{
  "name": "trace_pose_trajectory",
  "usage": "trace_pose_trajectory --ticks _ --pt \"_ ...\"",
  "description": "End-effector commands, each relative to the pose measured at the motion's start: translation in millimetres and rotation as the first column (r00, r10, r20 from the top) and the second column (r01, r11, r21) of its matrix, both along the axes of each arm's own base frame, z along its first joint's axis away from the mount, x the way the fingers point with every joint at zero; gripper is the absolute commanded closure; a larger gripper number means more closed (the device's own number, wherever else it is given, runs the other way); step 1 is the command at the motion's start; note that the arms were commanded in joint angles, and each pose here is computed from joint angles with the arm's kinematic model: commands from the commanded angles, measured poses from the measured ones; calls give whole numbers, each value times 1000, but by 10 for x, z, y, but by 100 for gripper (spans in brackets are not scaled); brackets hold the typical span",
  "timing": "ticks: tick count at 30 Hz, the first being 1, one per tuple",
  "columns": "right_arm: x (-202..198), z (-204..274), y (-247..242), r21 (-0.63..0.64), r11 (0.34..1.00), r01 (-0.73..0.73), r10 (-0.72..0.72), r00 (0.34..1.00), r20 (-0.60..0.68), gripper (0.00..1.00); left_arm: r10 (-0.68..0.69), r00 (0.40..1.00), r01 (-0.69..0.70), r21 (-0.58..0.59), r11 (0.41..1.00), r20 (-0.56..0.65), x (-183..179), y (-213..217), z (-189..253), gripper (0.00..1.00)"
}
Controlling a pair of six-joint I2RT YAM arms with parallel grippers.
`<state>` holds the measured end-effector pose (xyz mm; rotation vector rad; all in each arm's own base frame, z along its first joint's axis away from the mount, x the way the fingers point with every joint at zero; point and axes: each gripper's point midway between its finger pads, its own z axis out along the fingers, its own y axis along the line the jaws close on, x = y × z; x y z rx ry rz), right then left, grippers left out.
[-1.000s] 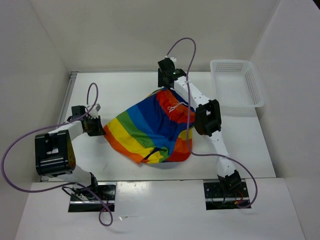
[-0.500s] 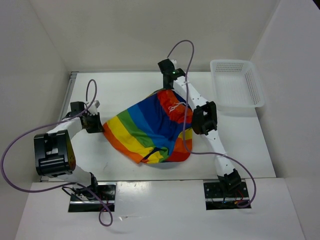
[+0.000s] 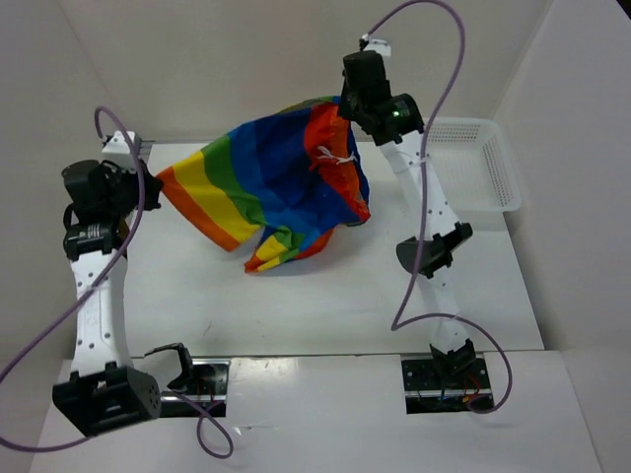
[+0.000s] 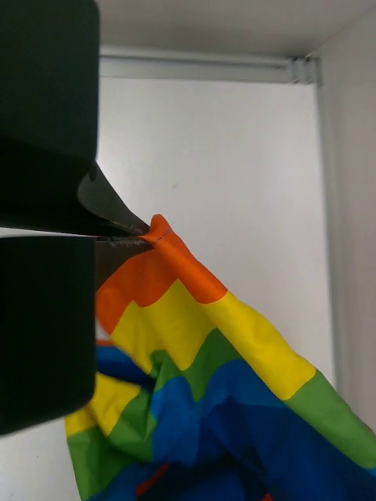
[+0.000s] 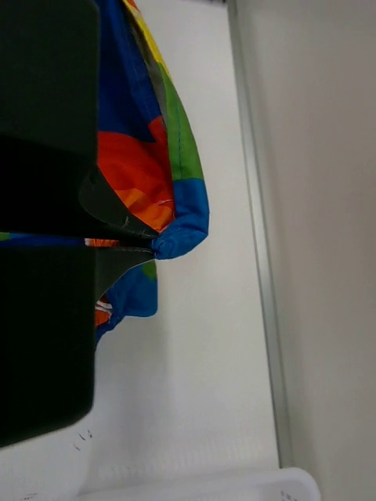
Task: Fold and stack the shorts
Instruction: Fold the shorts
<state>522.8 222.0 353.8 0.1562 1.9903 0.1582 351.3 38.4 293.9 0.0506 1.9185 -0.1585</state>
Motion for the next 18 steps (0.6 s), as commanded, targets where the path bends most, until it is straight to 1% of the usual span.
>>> trace_pose_trajectory --ticks 1,2,4,5,8,9,11,12,14,15,16,18 --pt "-646 982 -67 84 996 -15 1 987 160 99 -26 988 20 39 999 152 -133 -27 530 100" --pt "-817 1222 -110 121 992 -27 3 980 201 99 -29 982 20 50 999 185 -158 -21 653 100" --pt "-1032 1452 -144 143 989 -42 7 970 241 99 -36 968 19 72 997 249 -269 -35 911 100" --pt "-1226 1665 -194 167 984 -56 7 960 281 99 -27 956 0 90 996 293 -327 -6 1118 100" --pt "-1550 1885 -244 198 975 -96 30 949 313 99 -17 923 -35 129 991 385 -493 5 1532 100" --pt "-1744 2027 -307 215 969 -123 45 940 337 99 -28 899 -43 151 988 438 -593 -37 1788 100" --pt "-1974 2158 -300 232 958 -167 75 929 361 99 -36 879 -50 167 985 475 -676 -73 1998 100" --pt "-2149 2288 -386 249 950 -187 79 918 388 99 -48 851 -60 188 980 524 -801 -126 2235 100" --pt "-2334 2412 -468 265 937 -228 103 904 414 99 -58 827 -69 203 977 559 -913 -174 2441 100" --pt "-2534 2568 -612 287 924 -254 102 886 453 99 -65 811 -75 214 974 582 -979 -202 2564 100" --pt "-2636 2624 -655 284 917 -279 121 875 469 99 -70 780 -95 228 969 622 -1125 -249 2792 100" --pt "-2945 2825 -857 308 894 -326 125 841 527 99 -82 751 -106 242 965 655 -1290 -319 2998 100"
